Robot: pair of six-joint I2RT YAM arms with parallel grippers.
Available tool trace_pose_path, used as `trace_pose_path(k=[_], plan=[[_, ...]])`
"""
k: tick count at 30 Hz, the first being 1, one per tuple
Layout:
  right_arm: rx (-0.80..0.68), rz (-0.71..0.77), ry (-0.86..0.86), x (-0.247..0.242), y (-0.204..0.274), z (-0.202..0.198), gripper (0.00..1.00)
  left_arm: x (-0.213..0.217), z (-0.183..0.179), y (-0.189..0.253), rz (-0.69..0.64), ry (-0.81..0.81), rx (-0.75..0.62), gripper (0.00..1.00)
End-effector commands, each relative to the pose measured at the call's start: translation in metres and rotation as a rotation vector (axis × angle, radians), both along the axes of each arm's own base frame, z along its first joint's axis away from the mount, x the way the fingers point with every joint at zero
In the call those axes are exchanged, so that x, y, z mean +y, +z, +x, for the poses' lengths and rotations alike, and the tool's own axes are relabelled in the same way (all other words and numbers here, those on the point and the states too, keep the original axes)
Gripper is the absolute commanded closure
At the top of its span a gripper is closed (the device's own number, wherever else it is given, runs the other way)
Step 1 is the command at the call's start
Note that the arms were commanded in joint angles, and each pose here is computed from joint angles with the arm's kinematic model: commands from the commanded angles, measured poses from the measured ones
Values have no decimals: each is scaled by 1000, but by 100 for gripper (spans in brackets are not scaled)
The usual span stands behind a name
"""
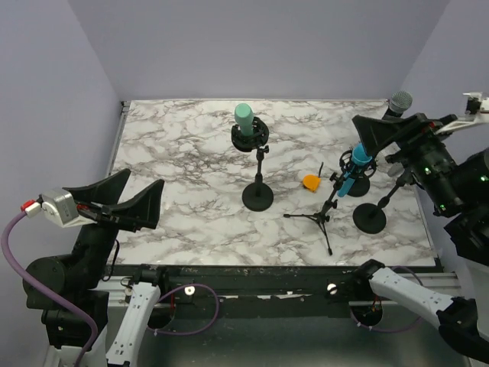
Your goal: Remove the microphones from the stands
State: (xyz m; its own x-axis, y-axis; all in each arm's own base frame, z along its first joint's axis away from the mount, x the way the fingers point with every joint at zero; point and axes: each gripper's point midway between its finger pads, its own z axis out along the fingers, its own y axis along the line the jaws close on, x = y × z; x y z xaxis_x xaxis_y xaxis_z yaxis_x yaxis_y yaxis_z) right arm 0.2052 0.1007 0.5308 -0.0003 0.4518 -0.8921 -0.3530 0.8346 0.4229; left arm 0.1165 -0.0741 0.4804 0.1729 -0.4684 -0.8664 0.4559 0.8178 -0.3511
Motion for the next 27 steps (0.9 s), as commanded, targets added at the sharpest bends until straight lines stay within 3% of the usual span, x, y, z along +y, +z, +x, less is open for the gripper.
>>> trace_pose_path(k=[1, 5, 13, 20, 27], plan=[[53, -8, 338, 74, -7, 3, 0, -1, -2, -14, 19, -5, 29, 1], [182, -43, 560, 127, -44, 13, 0, 0, 1, -23, 25, 4, 57, 1], [308, -52, 646, 151, -120, 16, 0, -2, 12, -46, 27, -6, 121, 1], [431, -229, 512, 165, -209, 20, 0, -7, 26, -59, 13, -27, 168, 1], [362, -398, 385, 191, -238, 28, 0, -18, 36, -64, 15, -90, 193, 1]])
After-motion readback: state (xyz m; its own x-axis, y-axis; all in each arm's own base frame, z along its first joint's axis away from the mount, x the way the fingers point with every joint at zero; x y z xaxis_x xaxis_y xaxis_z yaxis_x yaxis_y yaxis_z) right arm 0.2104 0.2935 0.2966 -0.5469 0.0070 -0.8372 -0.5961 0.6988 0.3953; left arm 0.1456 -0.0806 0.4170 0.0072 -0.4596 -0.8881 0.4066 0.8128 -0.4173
